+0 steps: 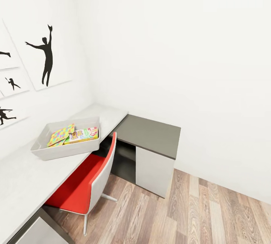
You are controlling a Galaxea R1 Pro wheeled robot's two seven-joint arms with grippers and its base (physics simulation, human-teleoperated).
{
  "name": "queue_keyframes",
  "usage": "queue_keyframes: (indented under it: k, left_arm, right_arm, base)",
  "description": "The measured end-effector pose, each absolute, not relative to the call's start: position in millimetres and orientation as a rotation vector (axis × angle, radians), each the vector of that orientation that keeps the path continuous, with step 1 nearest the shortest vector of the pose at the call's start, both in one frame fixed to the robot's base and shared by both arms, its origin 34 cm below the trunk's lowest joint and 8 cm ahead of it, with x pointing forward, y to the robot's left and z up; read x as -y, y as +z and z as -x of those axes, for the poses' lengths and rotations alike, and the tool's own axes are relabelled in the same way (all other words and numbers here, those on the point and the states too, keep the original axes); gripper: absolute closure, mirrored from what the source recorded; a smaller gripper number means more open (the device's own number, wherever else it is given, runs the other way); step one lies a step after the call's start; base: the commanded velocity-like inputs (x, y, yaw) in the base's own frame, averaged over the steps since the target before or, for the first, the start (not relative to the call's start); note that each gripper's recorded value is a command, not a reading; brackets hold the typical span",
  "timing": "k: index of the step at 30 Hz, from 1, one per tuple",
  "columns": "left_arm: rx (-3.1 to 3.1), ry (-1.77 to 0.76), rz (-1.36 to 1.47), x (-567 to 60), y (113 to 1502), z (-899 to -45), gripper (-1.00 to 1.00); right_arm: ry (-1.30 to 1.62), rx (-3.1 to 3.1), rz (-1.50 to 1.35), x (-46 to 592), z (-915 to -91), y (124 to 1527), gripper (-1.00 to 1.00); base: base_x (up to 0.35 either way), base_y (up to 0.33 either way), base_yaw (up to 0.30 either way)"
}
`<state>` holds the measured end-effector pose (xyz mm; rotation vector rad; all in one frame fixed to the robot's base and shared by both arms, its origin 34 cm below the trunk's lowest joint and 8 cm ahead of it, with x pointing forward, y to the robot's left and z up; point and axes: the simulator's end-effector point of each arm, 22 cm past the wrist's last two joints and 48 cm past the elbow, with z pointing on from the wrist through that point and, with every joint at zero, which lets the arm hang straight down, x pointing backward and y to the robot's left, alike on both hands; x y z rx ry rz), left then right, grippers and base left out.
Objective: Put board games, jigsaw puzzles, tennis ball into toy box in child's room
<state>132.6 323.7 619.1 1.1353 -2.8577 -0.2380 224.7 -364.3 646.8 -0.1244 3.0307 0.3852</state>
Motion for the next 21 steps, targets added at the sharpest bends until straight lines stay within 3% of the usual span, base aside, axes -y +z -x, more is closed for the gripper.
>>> queue_keyframes:
  k: [21]
  left_arm:
    - [2.761,-0.283,-1.100,-322,622,-82,-1.00]
  right_arm:
    - [0.109,-3.077,0.110,258,-185,613,-1.00]
  base:
    - [0.000,0.000,0.000]
